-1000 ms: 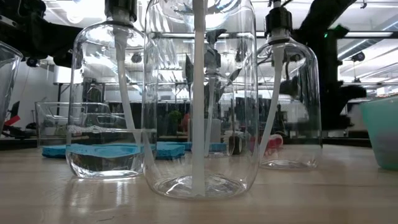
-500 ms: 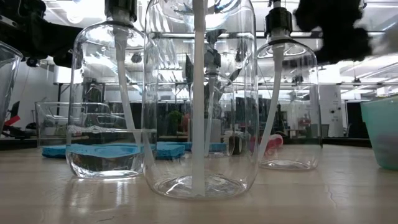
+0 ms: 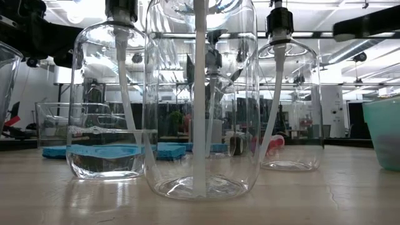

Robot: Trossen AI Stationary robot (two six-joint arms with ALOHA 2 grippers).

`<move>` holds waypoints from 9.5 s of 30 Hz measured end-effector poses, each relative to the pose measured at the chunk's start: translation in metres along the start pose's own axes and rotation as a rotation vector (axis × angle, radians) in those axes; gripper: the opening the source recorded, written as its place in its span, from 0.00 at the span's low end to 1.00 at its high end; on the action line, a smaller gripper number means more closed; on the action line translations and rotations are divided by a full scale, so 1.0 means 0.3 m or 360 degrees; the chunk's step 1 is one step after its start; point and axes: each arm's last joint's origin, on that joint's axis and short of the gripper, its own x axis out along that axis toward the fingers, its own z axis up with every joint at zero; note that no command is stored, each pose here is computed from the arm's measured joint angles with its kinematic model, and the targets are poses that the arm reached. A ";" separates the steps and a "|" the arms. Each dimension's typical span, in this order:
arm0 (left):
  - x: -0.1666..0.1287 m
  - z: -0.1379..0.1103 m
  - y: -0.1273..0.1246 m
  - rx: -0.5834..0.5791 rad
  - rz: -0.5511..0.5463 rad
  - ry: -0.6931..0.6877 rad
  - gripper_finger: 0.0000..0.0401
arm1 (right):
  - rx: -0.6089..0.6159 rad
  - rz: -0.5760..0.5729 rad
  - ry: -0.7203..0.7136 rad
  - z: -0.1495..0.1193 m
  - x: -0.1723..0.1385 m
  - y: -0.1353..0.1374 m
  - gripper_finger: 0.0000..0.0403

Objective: Pick & Place Kitchen Sink Supplies
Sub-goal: Put the black dish brush into the green bin, then put the red dish brush into the green bin, then put the black dish brush into the green bin

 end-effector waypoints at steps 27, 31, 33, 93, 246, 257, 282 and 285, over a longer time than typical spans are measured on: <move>0.000 0.000 0.000 0.0001 0.0000 0.0001 0.00 | -0.0589 -0.0407 0.0145 -0.163 0.305 0.286 0.27; 0.000 0.000 0.000 0.0000 0.0000 0.0001 0.00 | -0.0562 -0.0401 0.0130 -0.165 0.320 0.294 0.27; 0.000 0.000 0.000 0.0000 0.0000 0.0001 0.00 | -0.0536 -0.0407 0.0124 -0.170 0.328 0.295 0.27; 0.000 0.000 0.000 0.0001 0.0000 0.0001 0.00 | 0.0992 -0.0032 -0.0534 0.428 -0.028 -0.105 0.58; 0.000 0.000 0.000 0.0001 0.0000 0.0002 0.00 | -0.0917 -0.0339 0.0449 -0.118 0.357 0.184 0.16; 0.000 0.000 0.000 0.0000 0.0000 0.0001 0.00 | -0.0903 -0.0294 0.0443 -0.114 0.328 0.191 0.39; 0.000 0.000 0.000 0.0001 0.0000 0.0002 0.00 | 0.0330 -0.0002 -0.0266 0.109 0.032 0.080 0.46; 0.000 0.000 0.000 0.0001 0.0000 0.0002 0.00 | 0.0508 0.0113 -0.0291 0.156 -0.010 0.042 0.46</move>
